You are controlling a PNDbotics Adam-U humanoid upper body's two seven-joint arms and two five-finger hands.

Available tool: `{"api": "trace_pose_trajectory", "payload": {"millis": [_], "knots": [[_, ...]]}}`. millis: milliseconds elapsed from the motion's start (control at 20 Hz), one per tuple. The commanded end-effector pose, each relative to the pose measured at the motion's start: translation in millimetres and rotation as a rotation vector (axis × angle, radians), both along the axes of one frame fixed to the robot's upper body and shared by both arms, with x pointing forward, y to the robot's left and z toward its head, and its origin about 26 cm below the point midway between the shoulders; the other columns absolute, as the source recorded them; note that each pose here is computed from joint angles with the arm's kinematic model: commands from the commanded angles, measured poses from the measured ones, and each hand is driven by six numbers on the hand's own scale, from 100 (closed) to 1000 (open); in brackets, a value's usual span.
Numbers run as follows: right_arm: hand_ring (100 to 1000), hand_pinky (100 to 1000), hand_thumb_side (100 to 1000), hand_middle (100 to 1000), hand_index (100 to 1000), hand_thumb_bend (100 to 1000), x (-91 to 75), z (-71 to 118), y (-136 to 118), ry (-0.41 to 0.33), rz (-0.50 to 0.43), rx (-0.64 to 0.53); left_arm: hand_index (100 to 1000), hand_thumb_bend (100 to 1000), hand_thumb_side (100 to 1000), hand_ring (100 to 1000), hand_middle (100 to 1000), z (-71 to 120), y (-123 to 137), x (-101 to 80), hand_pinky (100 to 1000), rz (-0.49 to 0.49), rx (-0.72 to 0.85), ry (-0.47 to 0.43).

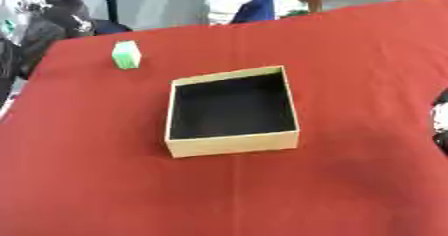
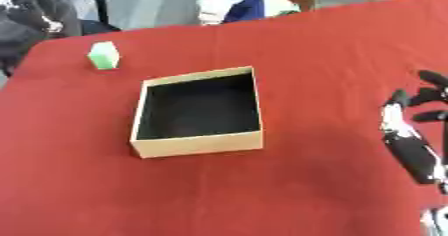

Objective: Pick up objects on the table and place them in the box.

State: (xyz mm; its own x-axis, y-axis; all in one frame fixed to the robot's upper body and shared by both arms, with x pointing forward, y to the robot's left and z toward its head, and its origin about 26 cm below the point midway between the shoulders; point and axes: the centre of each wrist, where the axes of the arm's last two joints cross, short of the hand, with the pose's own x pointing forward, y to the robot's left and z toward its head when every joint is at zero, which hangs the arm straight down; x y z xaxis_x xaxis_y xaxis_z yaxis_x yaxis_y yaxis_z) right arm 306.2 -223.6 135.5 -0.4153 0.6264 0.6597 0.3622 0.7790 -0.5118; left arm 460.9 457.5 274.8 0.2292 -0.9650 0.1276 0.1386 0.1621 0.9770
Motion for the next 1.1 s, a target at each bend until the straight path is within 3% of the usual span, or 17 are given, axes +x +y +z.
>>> {"api": "trace_pose_trajectory", "payload": {"millis": [50, 650, 850, 1100], "knots": [[772, 530, 504, 501, 831, 100, -0.5, 7.9, -1.7, -0.030, 0.003, -0.017, 822, 378, 410, 738, 734, 20.3, 10.1, -7.8, 761, 0.015, 0.017, -0.047], [772, 530, 506, 502, 831, 100, -0.5, 8.2, -1.5, -0.034, 0.004, -0.016, 839, 386, 403, 763, 753, 12.9, 12.4, -8.9, 774, 0.006, 0.008, -0.039], [773, 529, 511, 501, 831, 100, -0.7, 8.2, -1.2, -0.034, 0.003, -0.010, 870, 407, 391, 835, 814, 5.5, 12.3, -8.7, 823, -0.015, 0.016, -0.010], [773, 529, 515, 500, 831, 100, -0.5, 9.8, 0.5, -0.041, 0.010, 0.000, 883, 411, 353, 864, 837, -2.6, 11.6, -9.8, 838, -0.049, 0.038, -0.027]]}}
